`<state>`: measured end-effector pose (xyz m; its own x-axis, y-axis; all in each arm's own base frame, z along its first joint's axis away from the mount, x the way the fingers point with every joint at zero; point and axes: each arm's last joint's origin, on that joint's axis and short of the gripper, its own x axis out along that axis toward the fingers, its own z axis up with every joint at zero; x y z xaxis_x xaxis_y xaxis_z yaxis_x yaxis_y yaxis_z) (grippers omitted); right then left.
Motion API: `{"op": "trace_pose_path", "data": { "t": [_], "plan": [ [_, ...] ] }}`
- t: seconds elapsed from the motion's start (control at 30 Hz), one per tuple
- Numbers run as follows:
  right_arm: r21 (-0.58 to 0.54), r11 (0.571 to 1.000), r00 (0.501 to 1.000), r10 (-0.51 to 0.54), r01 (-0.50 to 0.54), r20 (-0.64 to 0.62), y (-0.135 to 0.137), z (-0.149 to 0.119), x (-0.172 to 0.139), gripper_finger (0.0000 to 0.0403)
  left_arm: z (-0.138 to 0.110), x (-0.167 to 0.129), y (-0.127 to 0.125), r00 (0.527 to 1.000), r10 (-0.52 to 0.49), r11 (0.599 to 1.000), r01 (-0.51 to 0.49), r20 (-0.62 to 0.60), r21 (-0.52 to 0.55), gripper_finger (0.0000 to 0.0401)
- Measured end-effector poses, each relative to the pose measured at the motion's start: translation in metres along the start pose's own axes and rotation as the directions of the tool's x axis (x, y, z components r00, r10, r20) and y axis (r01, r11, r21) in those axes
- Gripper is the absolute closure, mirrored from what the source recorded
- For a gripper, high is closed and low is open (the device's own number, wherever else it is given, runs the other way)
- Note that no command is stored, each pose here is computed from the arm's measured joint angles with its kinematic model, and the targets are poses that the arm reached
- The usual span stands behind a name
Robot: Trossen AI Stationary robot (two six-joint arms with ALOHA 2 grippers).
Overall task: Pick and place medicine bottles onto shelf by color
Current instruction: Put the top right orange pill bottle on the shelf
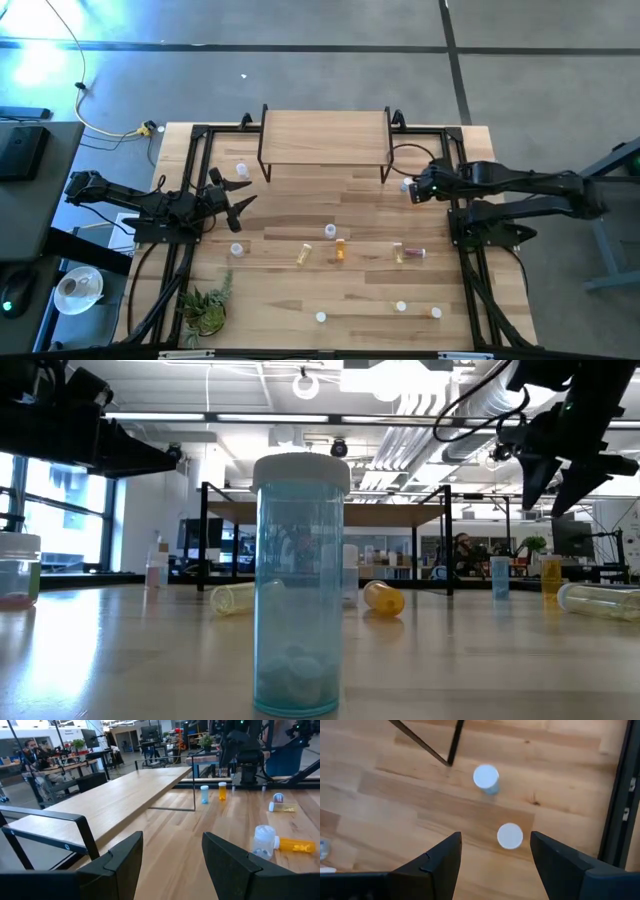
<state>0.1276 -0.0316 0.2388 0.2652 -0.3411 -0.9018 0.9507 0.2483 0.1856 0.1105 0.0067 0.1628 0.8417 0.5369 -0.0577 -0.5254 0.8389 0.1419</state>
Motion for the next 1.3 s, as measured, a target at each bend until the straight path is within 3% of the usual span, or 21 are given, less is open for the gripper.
{"op": "trace_pose_path", "data": {
  "t": [0.77,1.3],
  "plan": [
    [-0.001,0.962,0.955,-0.272,0.274,-0.121,0.025,-0.005,0.05,0.0176,-0.001,0.0,0.0,1.0,-0.002,1.0,0.002,-0.005,-0.004,0.0206],
    [-0.027,0.933,0.927,-0.36,0.359,-0.105,0.034,-0.006,0.072,0.0193,-0.001,0.0,0.0,1.0,-0.004,1.0,0.004,-0.007,-0.002,0.0206]
  ]
}}
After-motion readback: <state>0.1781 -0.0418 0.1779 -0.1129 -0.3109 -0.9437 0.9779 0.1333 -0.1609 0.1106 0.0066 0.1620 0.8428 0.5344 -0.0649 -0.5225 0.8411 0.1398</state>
